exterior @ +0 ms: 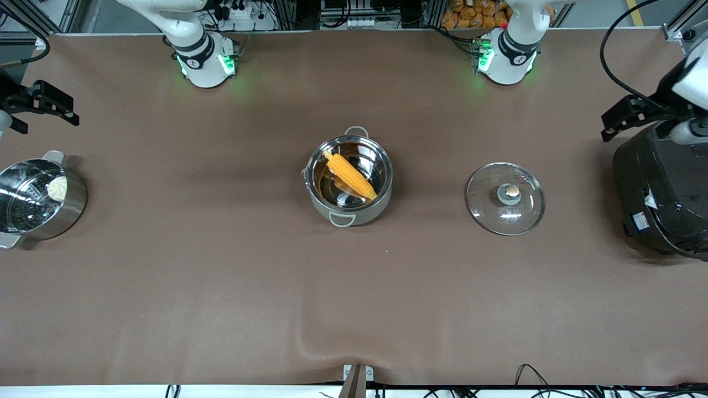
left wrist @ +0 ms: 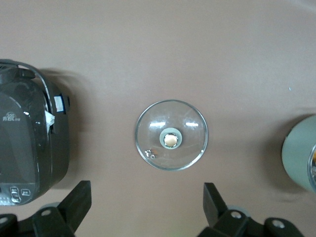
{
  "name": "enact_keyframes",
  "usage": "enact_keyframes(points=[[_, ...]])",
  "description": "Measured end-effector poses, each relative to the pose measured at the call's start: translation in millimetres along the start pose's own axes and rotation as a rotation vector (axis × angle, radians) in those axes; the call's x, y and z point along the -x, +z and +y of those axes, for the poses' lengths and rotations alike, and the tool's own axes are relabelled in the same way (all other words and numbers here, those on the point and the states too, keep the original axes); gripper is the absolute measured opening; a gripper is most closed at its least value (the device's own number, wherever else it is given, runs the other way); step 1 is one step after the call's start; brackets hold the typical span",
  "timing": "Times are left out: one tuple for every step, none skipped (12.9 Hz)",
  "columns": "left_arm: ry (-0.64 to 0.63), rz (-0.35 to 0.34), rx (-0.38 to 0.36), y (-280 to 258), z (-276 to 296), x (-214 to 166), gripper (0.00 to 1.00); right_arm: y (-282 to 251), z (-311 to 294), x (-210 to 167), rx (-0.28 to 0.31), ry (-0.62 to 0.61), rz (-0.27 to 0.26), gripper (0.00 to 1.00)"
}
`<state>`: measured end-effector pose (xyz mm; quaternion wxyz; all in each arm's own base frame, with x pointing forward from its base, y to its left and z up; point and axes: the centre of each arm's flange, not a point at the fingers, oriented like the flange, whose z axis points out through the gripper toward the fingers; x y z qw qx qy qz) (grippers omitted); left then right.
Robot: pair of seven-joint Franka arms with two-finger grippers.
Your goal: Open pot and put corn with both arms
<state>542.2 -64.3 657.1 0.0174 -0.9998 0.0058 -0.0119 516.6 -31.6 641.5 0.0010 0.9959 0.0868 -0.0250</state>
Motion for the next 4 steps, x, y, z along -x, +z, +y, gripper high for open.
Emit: enact_keyframes(points=[[0.023,-0.010,0.010,1.4,3.1,0.7,1.00,0.0,0.0,0.0,0.000,0.000,0.000,1.00],[0.046,-0.022,0.017,3.2,4.6,1.4,1.00,0.0,0.0,-0.1,0.000,0.000,0.001,1.00],[0.066,-0.035,0.018,5.9,4.8,1.7,1.00,0.0,0.1,-0.4,0.000,0.000,0.002,1.00],[0.083,-0.048,0.018,9.2,4.2,1.2,1.00,0.1,0.3,-1.2,0.001,0.000,0.006,1.00]])
